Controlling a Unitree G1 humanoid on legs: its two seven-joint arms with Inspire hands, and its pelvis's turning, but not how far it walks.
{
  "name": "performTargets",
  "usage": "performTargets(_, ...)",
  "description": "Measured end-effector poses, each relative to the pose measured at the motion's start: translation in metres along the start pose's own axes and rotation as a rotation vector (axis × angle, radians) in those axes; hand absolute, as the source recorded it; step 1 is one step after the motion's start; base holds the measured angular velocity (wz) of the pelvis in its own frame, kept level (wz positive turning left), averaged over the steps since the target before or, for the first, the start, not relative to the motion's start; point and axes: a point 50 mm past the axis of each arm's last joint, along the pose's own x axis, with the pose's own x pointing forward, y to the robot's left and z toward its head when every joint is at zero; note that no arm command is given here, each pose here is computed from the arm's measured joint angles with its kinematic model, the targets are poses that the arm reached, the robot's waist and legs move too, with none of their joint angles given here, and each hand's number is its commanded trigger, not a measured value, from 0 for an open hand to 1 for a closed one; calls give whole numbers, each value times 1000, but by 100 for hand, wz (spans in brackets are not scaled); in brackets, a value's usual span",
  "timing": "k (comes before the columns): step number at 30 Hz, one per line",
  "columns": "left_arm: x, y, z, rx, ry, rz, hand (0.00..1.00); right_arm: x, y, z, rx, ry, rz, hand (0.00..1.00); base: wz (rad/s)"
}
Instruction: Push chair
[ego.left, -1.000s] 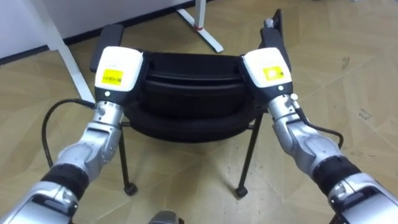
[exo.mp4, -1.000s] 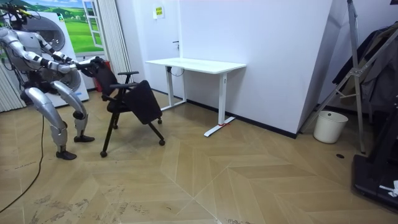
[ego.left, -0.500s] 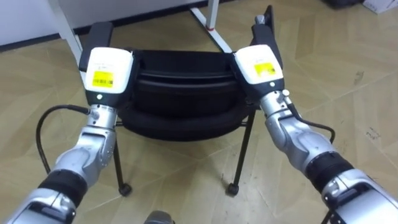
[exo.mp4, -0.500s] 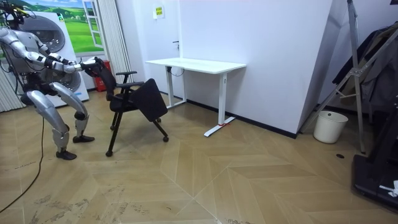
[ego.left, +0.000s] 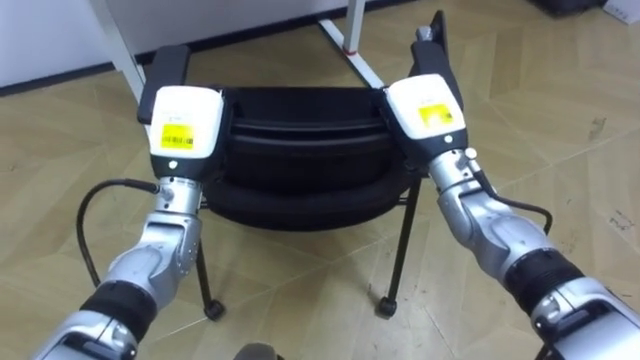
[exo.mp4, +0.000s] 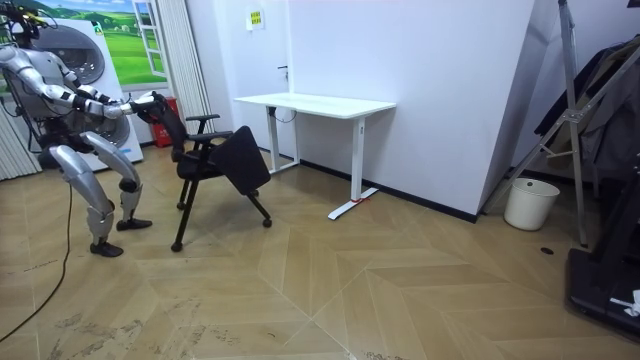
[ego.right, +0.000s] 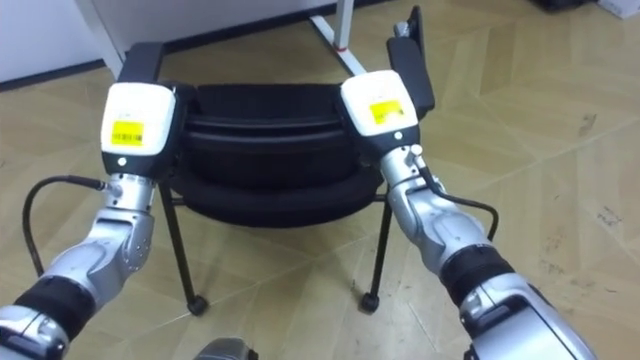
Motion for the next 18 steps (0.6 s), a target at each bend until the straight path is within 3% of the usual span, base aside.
performTargets(18,-5,-4,0,-31,-31,-62,100,-11,11,-1,24,19,25,100,-11)
